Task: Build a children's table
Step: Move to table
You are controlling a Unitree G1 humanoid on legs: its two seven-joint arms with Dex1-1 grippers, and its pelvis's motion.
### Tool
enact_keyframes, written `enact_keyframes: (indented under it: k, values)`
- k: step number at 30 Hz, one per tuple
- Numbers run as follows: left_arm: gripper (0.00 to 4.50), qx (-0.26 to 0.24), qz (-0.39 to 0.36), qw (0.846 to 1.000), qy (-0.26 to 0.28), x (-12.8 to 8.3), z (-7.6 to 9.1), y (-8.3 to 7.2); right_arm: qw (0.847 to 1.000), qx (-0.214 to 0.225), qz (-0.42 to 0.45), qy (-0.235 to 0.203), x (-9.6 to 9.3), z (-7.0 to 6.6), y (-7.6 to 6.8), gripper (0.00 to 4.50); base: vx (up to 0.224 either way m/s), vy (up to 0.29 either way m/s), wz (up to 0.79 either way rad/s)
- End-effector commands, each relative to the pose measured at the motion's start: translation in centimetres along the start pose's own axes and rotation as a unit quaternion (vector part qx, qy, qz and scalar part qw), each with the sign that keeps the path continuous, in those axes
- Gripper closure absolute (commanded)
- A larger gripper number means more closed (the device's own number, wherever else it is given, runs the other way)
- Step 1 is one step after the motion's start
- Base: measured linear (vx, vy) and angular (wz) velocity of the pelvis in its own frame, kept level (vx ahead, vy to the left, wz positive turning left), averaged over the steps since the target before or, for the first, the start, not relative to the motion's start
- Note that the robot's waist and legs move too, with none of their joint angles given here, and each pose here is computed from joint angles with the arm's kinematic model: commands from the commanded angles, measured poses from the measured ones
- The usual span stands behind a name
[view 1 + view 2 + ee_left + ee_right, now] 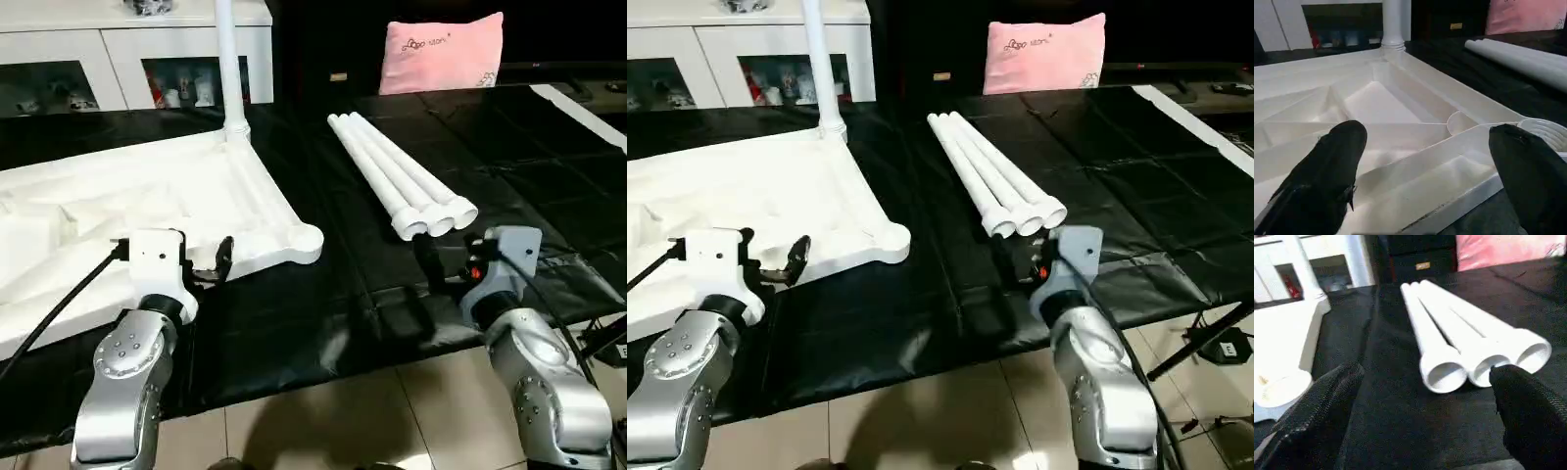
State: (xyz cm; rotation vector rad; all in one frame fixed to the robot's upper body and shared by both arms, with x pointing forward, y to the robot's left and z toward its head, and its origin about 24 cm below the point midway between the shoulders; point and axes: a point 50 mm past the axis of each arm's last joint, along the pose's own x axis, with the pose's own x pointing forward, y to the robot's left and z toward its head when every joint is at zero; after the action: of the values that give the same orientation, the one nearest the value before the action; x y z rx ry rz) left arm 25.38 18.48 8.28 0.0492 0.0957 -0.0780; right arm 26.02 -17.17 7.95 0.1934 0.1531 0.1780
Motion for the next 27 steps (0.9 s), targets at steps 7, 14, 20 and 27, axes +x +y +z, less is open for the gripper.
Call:
enact_keyframes:
  k: [7,14,20,27]
  values:
    - [0.03,0.005,0.001,1.0,-0.005,0.0,0.6,-0.2,0.994,-0.11,0.017,-0.019,0.0,0.4,0.0,0.0,0.0,0.0,0.0]
    - [0.03,0.007,-0.001,1.0,-0.005,0.0,0.7,-0.2,0.996,-0.075,-0.047,-0.032,0.1,0.9,-0.7,0.0,0.0,0.0,0.0]
    - [0.03,0.003,0.002,1.0,-0.004,0.0,0.7,-0.1,0.992,-0.119,-0.024,-0.019,0.3,0.7,0.0,0.0,0.0,0.0,0.0]
    - [0.03,0.024,0.011,1.0,0.011,0.5,0.8,0.2,0.987,-0.151,-0.03,-0.039,0.5,1.1,0.3,0.0,0.002,-0.007,0.26]
